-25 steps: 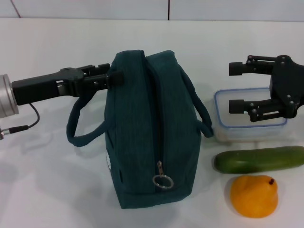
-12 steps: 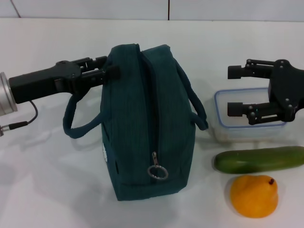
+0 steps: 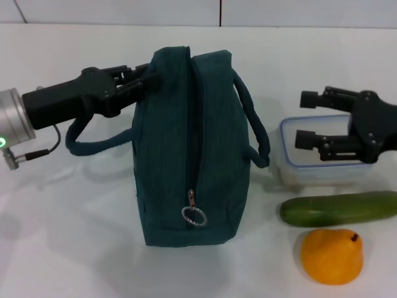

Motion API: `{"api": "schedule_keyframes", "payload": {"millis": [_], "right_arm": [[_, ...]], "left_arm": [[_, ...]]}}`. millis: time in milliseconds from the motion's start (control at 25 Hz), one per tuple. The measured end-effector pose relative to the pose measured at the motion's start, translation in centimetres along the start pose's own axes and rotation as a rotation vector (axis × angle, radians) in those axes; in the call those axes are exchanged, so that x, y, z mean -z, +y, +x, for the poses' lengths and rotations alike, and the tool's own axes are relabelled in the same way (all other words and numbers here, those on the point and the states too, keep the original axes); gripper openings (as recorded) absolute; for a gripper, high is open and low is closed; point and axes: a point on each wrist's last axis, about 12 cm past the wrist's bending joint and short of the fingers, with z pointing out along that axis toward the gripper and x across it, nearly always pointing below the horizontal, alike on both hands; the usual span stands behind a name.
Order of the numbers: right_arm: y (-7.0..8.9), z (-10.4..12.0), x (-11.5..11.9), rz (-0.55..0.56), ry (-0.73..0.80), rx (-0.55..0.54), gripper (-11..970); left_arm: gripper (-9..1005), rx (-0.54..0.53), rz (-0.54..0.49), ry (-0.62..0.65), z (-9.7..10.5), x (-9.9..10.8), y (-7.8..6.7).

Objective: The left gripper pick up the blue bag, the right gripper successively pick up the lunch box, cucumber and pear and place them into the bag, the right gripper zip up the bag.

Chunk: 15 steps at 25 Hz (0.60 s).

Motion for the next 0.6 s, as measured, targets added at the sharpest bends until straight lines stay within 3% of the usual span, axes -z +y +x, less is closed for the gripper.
{"api": "schedule_keyframes", "payload": {"millis": [240, 480, 520, 600], "right_arm": [[1.1, 2.7, 1.4, 0.077, -0.13, -0.073, 870], [2.2, 6.4, 3.8, 0.323, -0.352, -0.153, 869], [2.4, 7.9, 4.2, 0.439, -0.43, -0.22, 869], [2.6, 8.6, 4.3, 0.488, -0.465, -0.265, 869]], "left_arm": [[301, -0.055, 0.009, -0.01, -0.1, -0.9, 0.1], [206, -0.094, -0.01, -0.083, 0.1, -1.0, 0.0], [198, -0.096, -0.015, -0.101, 0.1, -1.1, 0.0], [182, -0.106, -0.023, -0.131, 0.3, -1.5, 0.0]]}}
